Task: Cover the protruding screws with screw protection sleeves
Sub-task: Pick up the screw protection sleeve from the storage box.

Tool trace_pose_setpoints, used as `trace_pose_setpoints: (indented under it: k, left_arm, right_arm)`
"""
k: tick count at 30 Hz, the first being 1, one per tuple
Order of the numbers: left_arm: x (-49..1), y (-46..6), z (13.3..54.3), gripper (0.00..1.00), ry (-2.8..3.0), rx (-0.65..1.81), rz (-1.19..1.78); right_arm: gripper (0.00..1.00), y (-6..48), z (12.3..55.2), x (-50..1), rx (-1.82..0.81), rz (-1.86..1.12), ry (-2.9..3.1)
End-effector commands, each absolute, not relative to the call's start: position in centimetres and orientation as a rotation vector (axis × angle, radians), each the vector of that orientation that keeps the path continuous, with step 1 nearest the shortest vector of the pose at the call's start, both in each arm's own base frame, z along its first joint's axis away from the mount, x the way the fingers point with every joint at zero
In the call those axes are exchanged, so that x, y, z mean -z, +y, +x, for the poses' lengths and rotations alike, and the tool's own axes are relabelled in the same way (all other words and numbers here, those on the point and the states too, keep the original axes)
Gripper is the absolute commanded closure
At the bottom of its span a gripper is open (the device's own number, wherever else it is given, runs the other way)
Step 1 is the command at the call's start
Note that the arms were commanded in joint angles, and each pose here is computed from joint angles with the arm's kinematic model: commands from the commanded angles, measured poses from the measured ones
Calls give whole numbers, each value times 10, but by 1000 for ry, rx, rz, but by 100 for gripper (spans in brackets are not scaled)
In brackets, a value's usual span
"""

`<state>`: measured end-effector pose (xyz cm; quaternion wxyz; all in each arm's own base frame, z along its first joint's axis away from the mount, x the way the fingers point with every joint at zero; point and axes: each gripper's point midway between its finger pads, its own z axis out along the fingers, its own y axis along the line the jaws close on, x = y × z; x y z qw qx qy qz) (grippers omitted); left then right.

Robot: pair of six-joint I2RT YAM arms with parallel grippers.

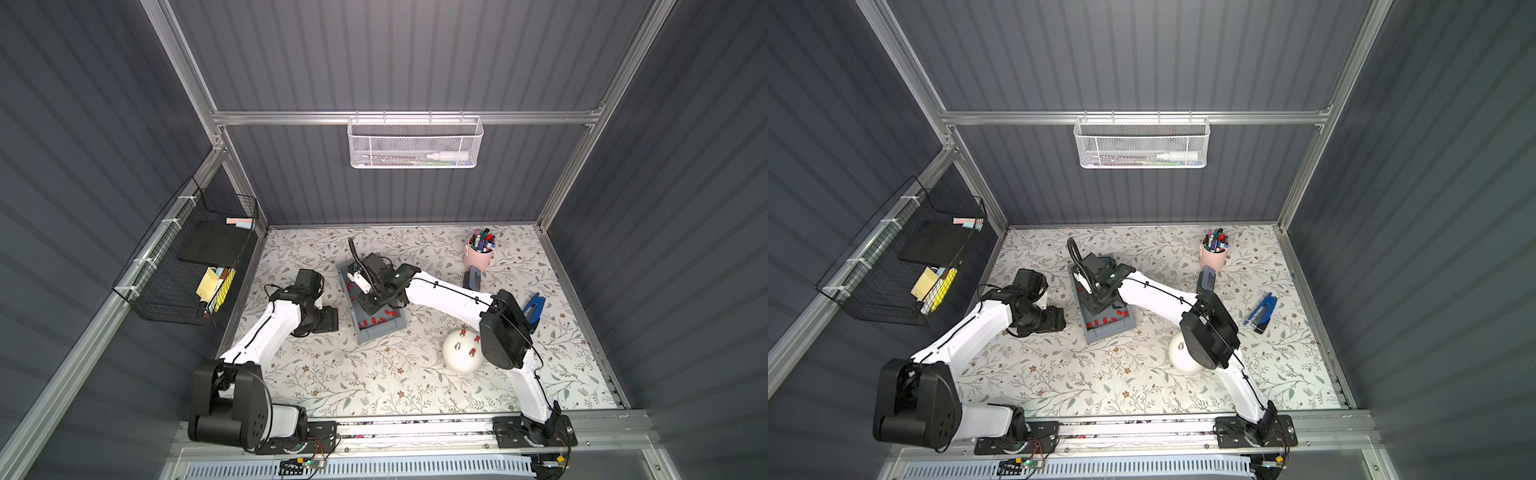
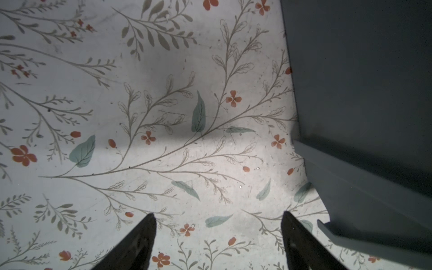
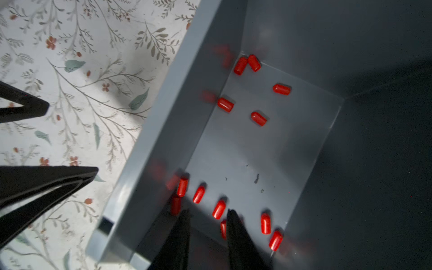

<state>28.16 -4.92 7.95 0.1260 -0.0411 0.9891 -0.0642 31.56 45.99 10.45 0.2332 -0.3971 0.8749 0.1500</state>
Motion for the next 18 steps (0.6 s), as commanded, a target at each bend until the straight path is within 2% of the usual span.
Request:
trace_pose_setpoints:
  k: [1, 9, 14, 18]
  left_arm:
    - [-84, -53, 295, 17, 2869, 235, -172]
    - [-77, -62, 305, 17, 2884, 299, -193]
    - [-72, -56, 304, 17, 2863, 254, -204]
    - [-72, -57, 304, 17, 2844, 264, -203]
  right_arm:
    - [70, 461, 338, -106, -299, -1123, 2305]
    - [70, 470, 361, -84, -265, -1236, 2226]
    - [69, 477, 376, -75, -201, -1282, 2170]
    - [72, 486, 383, -68, -199, -1330, 2135]
